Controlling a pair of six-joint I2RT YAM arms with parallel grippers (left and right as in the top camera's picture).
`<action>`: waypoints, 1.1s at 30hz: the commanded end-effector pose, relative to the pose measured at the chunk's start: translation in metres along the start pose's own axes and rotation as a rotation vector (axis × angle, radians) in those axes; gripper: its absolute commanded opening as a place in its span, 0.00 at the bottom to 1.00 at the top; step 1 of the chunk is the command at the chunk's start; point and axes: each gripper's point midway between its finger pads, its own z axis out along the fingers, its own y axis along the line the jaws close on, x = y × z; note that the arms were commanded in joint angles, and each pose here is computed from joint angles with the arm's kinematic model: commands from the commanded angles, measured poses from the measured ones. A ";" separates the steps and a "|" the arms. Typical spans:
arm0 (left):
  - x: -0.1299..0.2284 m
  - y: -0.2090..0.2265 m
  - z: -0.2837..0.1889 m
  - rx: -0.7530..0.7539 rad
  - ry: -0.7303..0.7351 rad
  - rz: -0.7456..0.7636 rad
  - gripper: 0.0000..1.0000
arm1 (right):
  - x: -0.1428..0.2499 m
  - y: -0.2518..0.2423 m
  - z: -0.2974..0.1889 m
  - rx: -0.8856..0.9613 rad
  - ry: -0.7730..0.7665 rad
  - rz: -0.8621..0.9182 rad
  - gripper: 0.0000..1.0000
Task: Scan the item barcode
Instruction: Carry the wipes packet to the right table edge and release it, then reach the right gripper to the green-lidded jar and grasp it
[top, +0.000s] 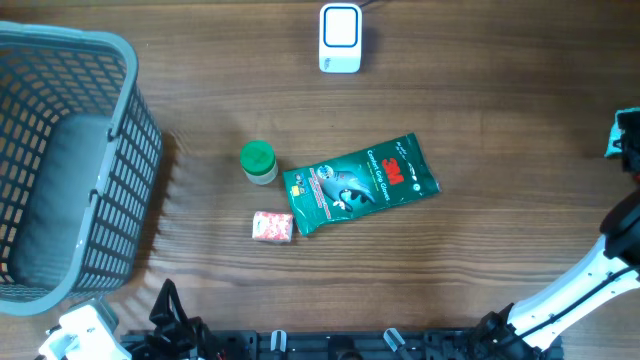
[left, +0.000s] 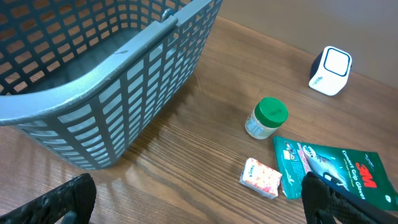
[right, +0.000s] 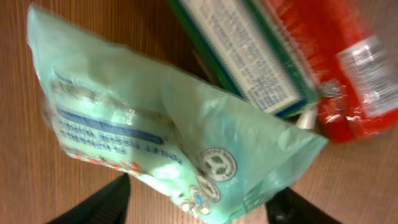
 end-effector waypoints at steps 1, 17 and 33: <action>0.000 0.000 -0.001 0.001 -0.007 -0.005 1.00 | 0.013 0.052 -0.037 -0.255 0.121 -0.081 0.72; 0.000 0.000 -0.001 0.001 -0.007 -0.005 1.00 | 0.471 0.130 -0.208 -0.563 0.659 -1.319 1.00; 0.000 0.000 -0.001 0.001 -0.007 -0.005 1.00 | 0.690 0.077 -0.247 -0.843 0.231 -2.199 1.00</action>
